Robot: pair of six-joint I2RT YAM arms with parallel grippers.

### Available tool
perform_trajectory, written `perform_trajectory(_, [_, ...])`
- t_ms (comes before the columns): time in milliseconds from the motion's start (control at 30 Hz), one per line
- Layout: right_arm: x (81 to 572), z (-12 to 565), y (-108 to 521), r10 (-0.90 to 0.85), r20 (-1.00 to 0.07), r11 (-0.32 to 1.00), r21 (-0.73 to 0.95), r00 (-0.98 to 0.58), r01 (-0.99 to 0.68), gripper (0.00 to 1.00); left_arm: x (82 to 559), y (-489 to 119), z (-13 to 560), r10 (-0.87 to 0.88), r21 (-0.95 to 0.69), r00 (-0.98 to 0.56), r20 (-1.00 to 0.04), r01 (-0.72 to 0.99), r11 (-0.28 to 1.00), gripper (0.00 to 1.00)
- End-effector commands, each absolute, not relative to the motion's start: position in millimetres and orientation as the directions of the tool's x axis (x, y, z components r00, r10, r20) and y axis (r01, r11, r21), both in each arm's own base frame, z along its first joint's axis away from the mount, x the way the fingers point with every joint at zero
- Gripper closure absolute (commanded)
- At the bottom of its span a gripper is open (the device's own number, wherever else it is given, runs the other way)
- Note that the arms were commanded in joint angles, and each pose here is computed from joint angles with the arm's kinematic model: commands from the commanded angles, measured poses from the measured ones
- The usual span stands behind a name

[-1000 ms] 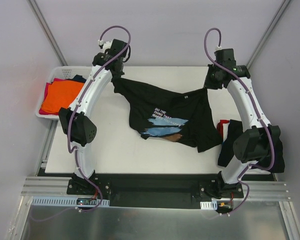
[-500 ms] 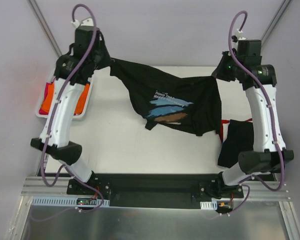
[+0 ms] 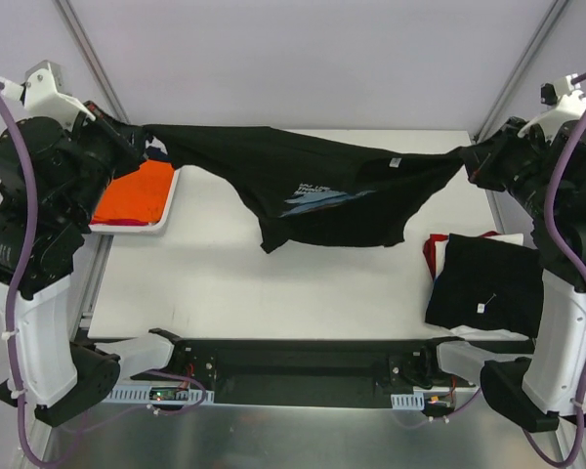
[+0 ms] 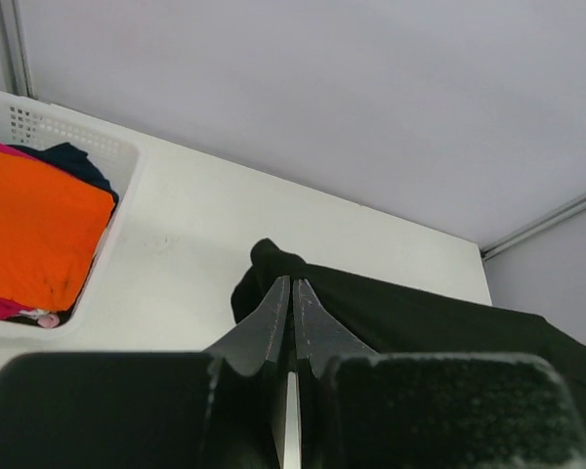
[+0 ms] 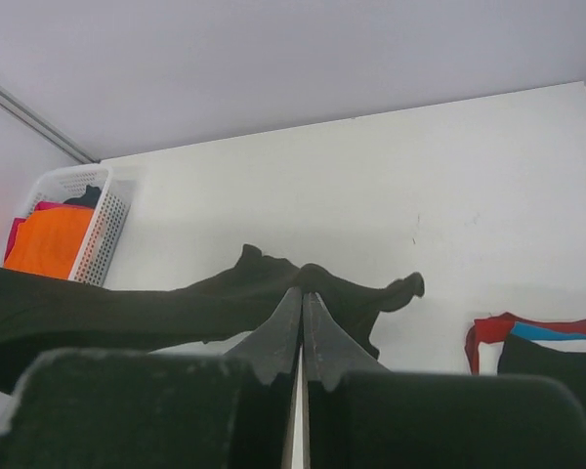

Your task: Fold and stack the t-shirts

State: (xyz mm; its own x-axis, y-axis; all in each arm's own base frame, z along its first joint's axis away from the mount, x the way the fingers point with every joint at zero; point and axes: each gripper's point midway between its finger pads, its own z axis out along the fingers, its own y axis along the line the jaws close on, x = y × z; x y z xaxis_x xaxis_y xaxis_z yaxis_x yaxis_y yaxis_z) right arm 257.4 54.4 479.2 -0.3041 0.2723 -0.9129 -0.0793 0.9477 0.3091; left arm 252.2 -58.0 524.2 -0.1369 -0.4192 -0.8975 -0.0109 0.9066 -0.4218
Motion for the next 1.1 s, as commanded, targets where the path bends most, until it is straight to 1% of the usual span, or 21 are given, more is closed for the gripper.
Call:
perform_trajectory(0, [248.7, 479.5, 44.0, 0.267, -0.916, 0.956, 0.291, -0.3, -0.038, 0.99, 252.6, -49.6, 509.1, -0.391, -0.386, -0.158, -0.907, -0.062, 0.92, 1.0])
perform_trajectory(33, [246.4, 480.2, 44.5, 0.269, -0.915, 0.955, 0.294, -0.301, -0.04, 0.99, 251.1, -49.1, 510.0, -0.394, -0.389, -0.156, -0.906, -0.061, 0.919, 1.0])
perform_trajectory(67, [246.1, 481.3, 38.4, 0.274, -0.918, 0.958, 0.288, -0.288, -0.008, 0.99, 248.7, -47.9, 512.5, -0.396, -0.392, -0.149, -0.906, -0.059, 0.918, 1.0])
perform_trajectory(233, [236.9, 487.5, 34.3, 0.278, -0.923, 0.958, 0.287, -0.268, 0.003, 0.99, 244.7, -44.0, 522.3, -0.4, -0.395, -0.126, -0.908, -0.062, 0.917, 1.0])
perform_trajectory(400, [234.1, 490.8, 32.2, 0.276, -0.926, 0.959, 0.283, -0.259, 0.009, 0.99, 244.7, -46.1, 522.6, -0.399, -0.395, -0.138, -0.907, -0.056, 0.917, 1.0])
perform_trajectory(533, [232.2, 483.2, 31.6, 0.28, -0.917, 0.958, 0.286, -0.282, 0.021, 0.99, 243.1, -48.5, 517.7, -0.397, -0.394, -0.163, -0.903, -0.052, 0.918, 1.0])
perform_trajectory(600, [235.2, 470.6, 31.5, 0.275, -0.909, 0.96, 0.278, -0.315, 0.034, 0.99, 243.7, -47.4, 513.7, -0.388, -0.383, -0.174, -0.905, -0.062, 0.922, 1.0])
perform_trajectory(700, [244.1, 453.8, 34.9, 0.266, -0.895, 0.961, 0.273, -0.358, 0.033, 0.99, 254.0, -48.5, 497.6, -0.36, -0.347, -0.227, -0.905, -0.096, 0.933, 1.0])
perform_trajectory(800, [259.4, 435.0, 39.0, 0.259, -0.875, 0.962, 0.269, -0.409, 0.035, 0.99, 275.8, -53.3, 467.1, -0.333, -0.299, -0.314, -0.889, -0.151, 0.942, 1.0])
perform_trajectory(833, [263.7, 429.3, 41.1, 0.254, -0.867, 0.963, 0.267, -0.428, 0.03, 0.99, 289.3, -58.0, 446.9, -0.317, -0.27, -0.369, -0.874, -0.172, 0.947, 1.0])
perform_trajectory(900, [281.1, 407.2, 51.6, 0.238, -0.83, 0.962, 0.273, -0.505, 0.005, 0.99, 303.8, -64.3, 423.9, -0.322, -0.259, -0.427, -0.845, -0.2, 0.945, 1.0])
perform_trajectory(933, [288.8, 398.0, 54.1, 0.234, -0.815, 0.962, 0.273, -0.531, 0.004, 0.99, 317.6, -69.8, 401.8, -0.313, -0.233, -0.48, -0.819, -0.221, 0.947, 1.0])
perform_trajectory(1000, [307.7, 375.0, 61.5, 0.222, -0.769, 0.96, 0.282, -0.599, -0.006, 0.99, 332.9, -73.8, 379.9, -0.324, -0.221, -0.523, -0.788, -0.251, 0.942, 1.0])
perform_trajectory(1033, [314.5, 363.8, 64.1, 0.218, -0.751, 0.959, 0.283, -0.623, -0.007, 0.99, 346.4, -78.8, 356.9, -0.316, -0.192, -0.573, -0.756, -0.268, 0.944, 1.0])
perform_trajectory(1067, [319.5, 358.0, 68.9, 0.214, -0.737, 0.955, 0.297, -0.64, -0.022, 0.99, 353.6, -80.3, 346.1, -0.317, -0.18, -0.593, -0.74, -0.279, 0.943, 1.0])
